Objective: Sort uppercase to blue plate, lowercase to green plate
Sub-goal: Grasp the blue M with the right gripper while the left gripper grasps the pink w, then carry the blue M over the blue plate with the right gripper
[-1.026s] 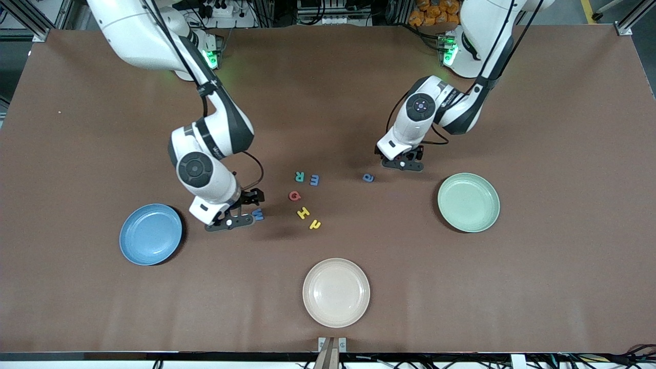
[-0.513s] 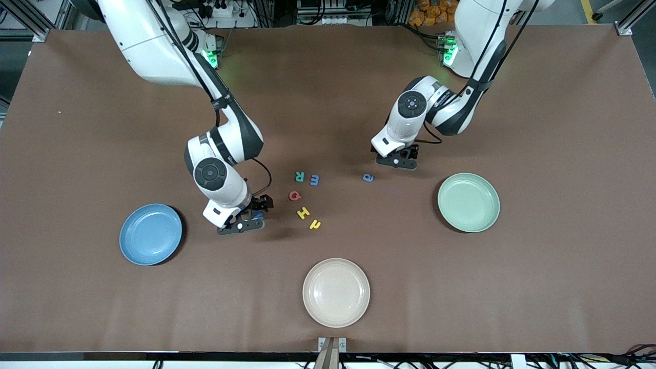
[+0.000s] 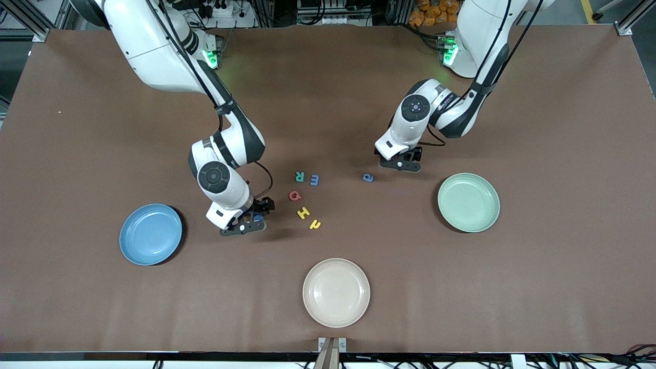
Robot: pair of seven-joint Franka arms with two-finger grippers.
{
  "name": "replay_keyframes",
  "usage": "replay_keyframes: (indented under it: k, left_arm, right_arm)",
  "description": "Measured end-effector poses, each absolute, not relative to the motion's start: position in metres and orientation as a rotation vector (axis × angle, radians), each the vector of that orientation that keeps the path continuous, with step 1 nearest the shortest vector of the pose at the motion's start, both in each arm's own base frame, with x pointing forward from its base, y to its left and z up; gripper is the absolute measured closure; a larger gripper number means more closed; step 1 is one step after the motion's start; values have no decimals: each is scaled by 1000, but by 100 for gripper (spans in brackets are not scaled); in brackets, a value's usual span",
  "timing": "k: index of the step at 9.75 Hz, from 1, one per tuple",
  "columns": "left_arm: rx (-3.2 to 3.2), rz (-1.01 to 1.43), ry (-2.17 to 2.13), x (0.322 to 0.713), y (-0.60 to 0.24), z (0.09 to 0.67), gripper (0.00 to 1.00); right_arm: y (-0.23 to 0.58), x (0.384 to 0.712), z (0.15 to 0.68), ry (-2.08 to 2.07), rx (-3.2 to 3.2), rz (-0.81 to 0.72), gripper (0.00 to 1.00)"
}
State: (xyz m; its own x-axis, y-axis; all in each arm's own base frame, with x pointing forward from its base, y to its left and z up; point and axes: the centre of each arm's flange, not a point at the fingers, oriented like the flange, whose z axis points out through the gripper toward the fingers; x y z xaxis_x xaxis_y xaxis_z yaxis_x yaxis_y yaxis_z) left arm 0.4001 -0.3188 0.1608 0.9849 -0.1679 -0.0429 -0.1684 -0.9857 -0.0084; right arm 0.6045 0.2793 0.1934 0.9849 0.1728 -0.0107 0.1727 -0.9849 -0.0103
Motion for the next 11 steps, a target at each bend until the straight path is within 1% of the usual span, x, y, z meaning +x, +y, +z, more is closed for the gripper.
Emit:
replay_keyframes:
  k: [4, 6, 7, 8, 9, 11]
  left_arm:
    - [-3116, 62, 243, 399, -320, 161, 0]
    - [-3117, 61, 241, 399, -320, 161, 4]
    - [-3118, 57, 234, 399, -320, 163, 8]
    - [-3118, 55, 230, 399, -321, 164, 18]
    - [-3118, 53, 227, 399, -320, 165, 23]
    - [-3113, 59, 227, 399, -320, 165, 26]
  right_arm:
    - [284, 602, 187, -270, -3122, 25, 0]
    - [295, 596, 179, -266, -3122, 23, 0]
    - [298, 594, 176, -267, -3121, 19, 0]
    - [298, 594, 174, -266, -3121, 17, 0]
    - [297, 595, 173, -264, -3122, 14, 0]
    - [294, 596, 172, -264, -3127, 3, 1]
